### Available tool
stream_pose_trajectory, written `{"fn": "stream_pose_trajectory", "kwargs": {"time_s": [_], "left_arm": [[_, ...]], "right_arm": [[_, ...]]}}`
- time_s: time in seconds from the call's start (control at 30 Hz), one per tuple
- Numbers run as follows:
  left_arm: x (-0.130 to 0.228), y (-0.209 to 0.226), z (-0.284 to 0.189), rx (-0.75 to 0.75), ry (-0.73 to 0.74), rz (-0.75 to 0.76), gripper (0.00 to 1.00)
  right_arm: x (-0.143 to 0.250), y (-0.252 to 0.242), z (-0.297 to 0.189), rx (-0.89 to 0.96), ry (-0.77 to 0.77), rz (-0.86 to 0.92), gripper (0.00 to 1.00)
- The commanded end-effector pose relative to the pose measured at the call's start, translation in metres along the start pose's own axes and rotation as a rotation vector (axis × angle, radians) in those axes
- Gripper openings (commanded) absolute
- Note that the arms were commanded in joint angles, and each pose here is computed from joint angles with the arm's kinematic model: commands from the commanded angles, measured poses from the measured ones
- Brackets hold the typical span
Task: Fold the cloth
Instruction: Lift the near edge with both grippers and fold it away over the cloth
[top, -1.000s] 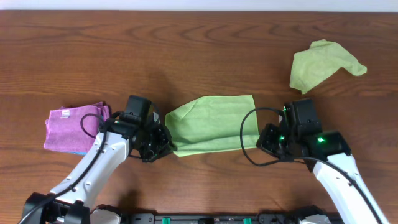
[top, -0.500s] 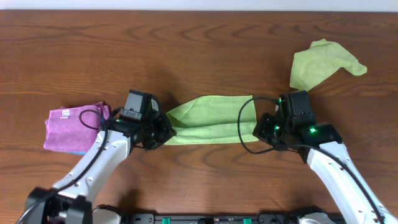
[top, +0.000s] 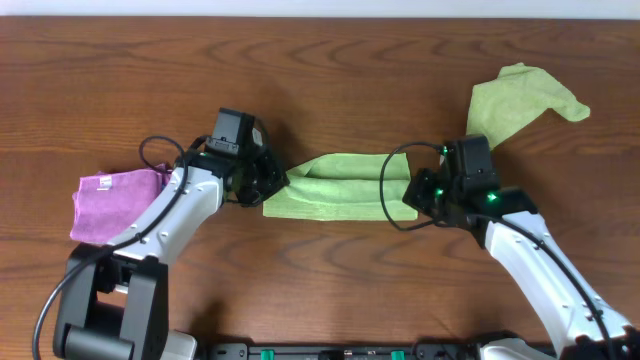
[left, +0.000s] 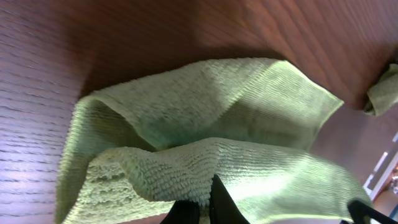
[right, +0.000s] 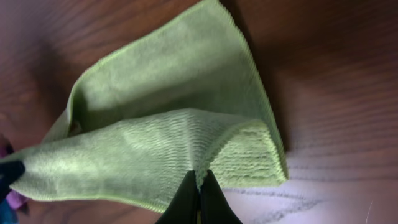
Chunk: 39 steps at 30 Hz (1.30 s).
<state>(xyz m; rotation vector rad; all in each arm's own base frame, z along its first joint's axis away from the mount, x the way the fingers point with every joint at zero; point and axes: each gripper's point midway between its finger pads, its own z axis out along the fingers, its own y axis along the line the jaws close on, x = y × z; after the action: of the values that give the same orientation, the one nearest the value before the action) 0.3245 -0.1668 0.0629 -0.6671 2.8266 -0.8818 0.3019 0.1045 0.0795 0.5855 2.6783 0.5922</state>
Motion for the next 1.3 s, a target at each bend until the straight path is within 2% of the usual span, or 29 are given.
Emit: {"fn": "stream_pose_trajectory", "kwargs": {"time_s": [0.0, 0.67, 0.93, 1.27], "left_arm": [[-0.015, 0.007, -0.001, -0.022, -0.031, -0.007, 0.06], [-0.044, 0.005, -0.003, -0.018, -0.148, 0.013, 0.06], [-0.044, 0.013, 0.015, -0.031, -0.117, -0.001, 0.06], [-0.054, 0.015, 0.017, -0.04, -0.159, 0.012, 0.06]], "right_arm": [[-0.012, -0.007, 0.002, 0.013, -0.02, 0.005, 0.01], [-0.045, 0.003, 0.017, -0.011, -0.093, -0.032, 0.01], [-0.048, -0.001, 0.017, 0.014, -0.11, -0.046, 0.01], [-0.058, -0.008, 0.037, 0.043, -0.134, -0.057, 0.01]]}}
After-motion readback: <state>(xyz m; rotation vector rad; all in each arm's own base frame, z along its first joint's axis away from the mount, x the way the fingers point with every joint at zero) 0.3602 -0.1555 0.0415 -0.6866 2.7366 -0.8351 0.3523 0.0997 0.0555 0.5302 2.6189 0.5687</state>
